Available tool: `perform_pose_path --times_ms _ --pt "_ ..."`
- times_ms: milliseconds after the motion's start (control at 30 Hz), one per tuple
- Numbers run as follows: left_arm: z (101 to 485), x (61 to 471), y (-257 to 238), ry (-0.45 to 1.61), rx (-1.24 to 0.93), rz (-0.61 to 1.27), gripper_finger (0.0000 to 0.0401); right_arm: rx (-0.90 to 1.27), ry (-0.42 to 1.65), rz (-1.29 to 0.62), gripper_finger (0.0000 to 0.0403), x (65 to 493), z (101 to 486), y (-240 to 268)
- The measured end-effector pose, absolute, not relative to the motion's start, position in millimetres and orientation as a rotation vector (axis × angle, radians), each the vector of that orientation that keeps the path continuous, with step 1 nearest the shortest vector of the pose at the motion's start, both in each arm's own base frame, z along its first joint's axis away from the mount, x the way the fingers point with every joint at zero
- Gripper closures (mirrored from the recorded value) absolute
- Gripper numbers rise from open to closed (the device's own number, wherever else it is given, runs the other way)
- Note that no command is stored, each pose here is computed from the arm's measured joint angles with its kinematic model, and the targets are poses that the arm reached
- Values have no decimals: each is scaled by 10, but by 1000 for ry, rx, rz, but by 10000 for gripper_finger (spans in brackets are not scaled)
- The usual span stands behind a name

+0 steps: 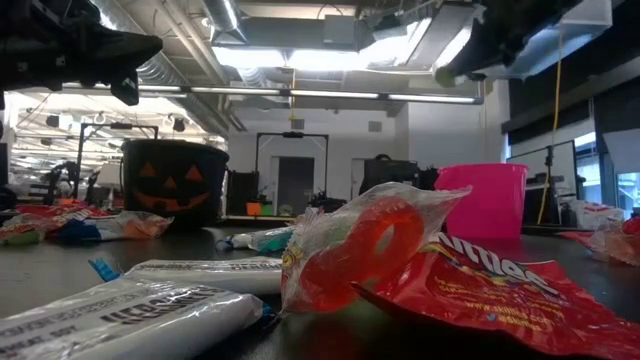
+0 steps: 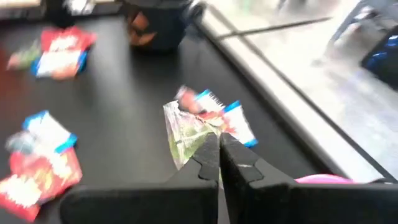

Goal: Sort candy
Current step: Put the green gummy into the pink bucket

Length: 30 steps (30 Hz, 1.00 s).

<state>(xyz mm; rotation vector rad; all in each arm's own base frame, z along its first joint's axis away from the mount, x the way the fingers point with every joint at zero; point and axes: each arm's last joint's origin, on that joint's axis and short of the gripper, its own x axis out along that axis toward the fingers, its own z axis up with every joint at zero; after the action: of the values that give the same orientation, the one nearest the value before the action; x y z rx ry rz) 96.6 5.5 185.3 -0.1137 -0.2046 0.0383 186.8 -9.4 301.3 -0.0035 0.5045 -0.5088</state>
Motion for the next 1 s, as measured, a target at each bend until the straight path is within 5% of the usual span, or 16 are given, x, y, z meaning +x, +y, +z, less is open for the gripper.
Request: perform_pose_path --times_ms 200,400,700,1000 --pt "1853 966 56 -205 -114 38 401 54 445 -681 401 1639 3128 -398" --pt "1853 966 55 -205 -113 37 401 90 605 -854 401 1542 2981 -699" --pt "1853 966 55 -205 -114 38 401 150 605 -870 400 1502 2960 -982" --pt "1853 966 55 -205 -114 38 401 312 654 -833 393 1342 2544 -1230"
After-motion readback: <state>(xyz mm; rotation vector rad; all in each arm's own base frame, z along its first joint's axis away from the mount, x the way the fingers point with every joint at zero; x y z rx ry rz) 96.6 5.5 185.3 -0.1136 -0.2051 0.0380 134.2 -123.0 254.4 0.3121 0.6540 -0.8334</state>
